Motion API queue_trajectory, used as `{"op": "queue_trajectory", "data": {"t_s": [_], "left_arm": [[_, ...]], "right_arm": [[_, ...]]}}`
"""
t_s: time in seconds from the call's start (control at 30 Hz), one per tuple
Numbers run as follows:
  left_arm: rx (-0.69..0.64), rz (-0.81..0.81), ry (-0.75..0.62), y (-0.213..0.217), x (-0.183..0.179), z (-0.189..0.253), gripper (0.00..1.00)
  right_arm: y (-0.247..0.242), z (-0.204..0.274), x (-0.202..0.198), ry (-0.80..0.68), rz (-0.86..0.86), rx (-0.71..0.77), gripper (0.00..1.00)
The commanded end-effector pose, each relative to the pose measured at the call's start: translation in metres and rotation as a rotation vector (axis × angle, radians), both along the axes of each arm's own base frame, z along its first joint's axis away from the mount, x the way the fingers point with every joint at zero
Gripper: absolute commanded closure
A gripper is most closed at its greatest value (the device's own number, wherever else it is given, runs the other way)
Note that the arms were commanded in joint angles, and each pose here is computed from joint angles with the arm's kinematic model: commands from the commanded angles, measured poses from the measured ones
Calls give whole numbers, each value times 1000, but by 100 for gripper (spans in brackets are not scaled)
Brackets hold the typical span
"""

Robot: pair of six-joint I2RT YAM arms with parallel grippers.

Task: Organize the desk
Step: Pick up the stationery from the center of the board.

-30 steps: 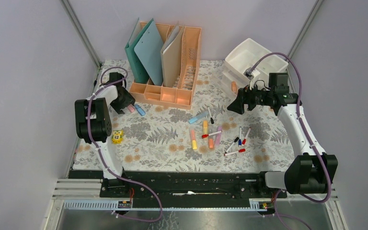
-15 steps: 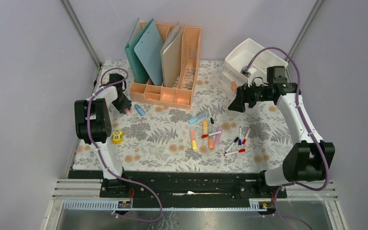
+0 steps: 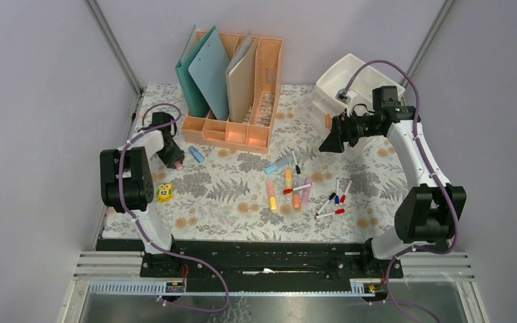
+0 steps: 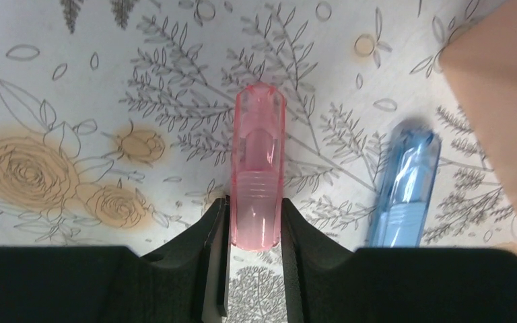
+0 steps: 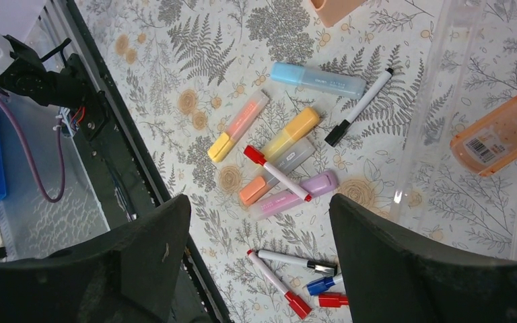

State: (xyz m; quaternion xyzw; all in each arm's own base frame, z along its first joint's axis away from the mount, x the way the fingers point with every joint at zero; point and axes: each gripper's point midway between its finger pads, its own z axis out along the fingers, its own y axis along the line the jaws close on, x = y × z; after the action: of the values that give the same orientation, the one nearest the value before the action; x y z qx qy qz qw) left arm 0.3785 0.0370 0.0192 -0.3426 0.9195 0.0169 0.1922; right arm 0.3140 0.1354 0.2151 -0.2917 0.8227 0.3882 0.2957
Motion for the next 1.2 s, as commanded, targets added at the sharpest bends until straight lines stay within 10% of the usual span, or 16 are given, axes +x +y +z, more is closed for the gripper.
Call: {"op": "queue_trajectory", "data": {"t_s": [0.0, 0.63, 1.17], "left_arm": [[-5, -46, -65, -2, -3, 21, 92], [-223, -169, -317, -55, -40, 64, 100], [-729, -469, -772, -171, -97, 145, 100]], "right_arm": [[6, 21, -1, -30, 36, 56, 18], [17, 30, -38, -113, 55, 162, 17], [28, 35, -63, -100, 76, 292, 17]]}}
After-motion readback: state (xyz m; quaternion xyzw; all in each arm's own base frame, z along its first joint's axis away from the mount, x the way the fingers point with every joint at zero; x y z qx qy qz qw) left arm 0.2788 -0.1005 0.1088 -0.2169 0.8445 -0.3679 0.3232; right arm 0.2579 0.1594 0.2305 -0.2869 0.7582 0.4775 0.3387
